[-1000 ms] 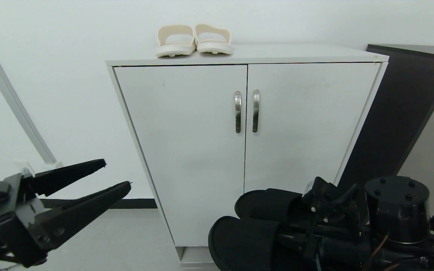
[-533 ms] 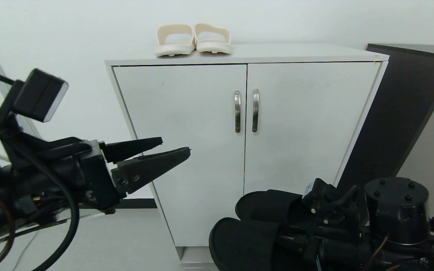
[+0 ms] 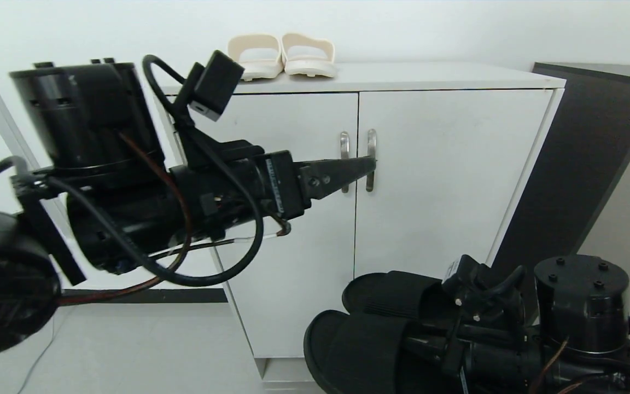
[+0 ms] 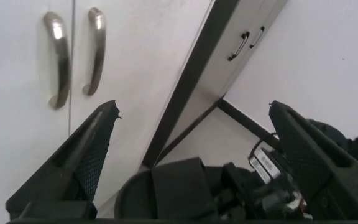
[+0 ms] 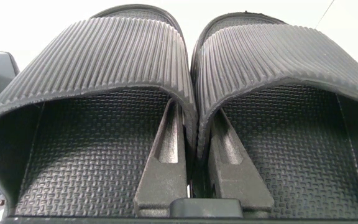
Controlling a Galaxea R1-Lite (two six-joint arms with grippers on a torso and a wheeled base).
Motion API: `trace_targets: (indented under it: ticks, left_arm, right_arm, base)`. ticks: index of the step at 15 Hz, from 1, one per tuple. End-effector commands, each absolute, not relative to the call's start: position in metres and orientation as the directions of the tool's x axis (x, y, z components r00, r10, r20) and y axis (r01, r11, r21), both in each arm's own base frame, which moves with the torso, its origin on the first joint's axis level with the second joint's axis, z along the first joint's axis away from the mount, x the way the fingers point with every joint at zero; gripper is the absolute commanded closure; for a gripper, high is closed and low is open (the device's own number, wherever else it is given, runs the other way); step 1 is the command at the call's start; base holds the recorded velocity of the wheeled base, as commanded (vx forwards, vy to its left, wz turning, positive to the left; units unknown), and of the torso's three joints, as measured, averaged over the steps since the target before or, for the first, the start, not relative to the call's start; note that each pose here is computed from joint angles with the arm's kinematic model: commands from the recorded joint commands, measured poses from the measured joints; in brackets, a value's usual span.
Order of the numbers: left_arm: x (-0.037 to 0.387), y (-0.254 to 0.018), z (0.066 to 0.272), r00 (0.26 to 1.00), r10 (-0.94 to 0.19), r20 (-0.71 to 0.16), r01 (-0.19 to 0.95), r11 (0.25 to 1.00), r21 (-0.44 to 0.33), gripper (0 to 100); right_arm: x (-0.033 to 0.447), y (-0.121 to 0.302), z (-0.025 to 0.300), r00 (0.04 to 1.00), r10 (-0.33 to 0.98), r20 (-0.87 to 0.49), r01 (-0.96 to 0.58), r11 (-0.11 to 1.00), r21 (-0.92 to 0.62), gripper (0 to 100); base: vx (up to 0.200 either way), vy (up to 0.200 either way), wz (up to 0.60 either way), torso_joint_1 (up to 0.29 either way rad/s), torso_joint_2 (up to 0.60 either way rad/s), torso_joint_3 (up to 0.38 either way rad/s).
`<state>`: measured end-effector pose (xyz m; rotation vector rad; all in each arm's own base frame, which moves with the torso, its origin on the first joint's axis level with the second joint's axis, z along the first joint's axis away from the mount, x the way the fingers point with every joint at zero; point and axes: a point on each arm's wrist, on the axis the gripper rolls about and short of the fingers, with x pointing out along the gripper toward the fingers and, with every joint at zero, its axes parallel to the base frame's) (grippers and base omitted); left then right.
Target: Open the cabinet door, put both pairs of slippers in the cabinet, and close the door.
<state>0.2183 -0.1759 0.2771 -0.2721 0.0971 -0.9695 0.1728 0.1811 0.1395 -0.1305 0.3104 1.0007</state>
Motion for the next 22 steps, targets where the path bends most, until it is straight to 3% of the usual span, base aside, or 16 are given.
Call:
trace_targets:
  ticks: [1, 5, 8, 11, 22]
  left_arm:
    - [0.243, -0.202, 0.269, 0.543, -0.84, 0.016, 0.809, 0.517, -0.281, 0]
    - [0.262, -0.223, 0.271, 0.512, -0.858, 0.033, 0.828, 0.483, -0.286, 0]
    - [0.269, -0.228, 0.271, 0.44, -0.898, 0.026, 0.85, 0.406, -0.335, 0]
    - [0.28, -0.231, 0.278, 0.45, -0.893, 0.004, 0.837, 0.42, -0.351, 0]
    - [0.32, -0.233, 0.266, 0.548, -0.837, -0.006, 0.781, 0.514, -0.353, 0]
  right_arm:
    - [0.172, 0.181, 0.139, 0.5, 0.807, -0.314, -0.844, 0.536, 0.033, 100]
    - [0.174, 0.18, 0.139, 0.504, 0.804, -0.316, -0.84, 0.541, 0.035, 100]
    - [0.174, 0.18, 0.138, 0.503, 0.803, -0.319, -0.84, 0.541, 0.035, 100]
    - [0.175, 0.18, 0.138, 0.506, 0.802, -0.318, -0.839, 0.543, 0.035, 100]
    - [0.176, 0.179, 0.136, 0.509, 0.797, -0.325, -0.835, 0.549, 0.037, 100]
  base:
    - [0.0, 0.0, 0.0, 0.0, 0.0, 0.0]
    - [0.0, 0.0, 0.0, 0.0, 0.0, 0.0]
    - [0.0, 0.0, 0.0, 0.0, 0.0, 0.0]
    - [0.0, 0.0, 0.0, 0.0, 0.0, 0.0]
    - [0.0, 0.0, 0.0, 0.0, 0.0, 0.0]
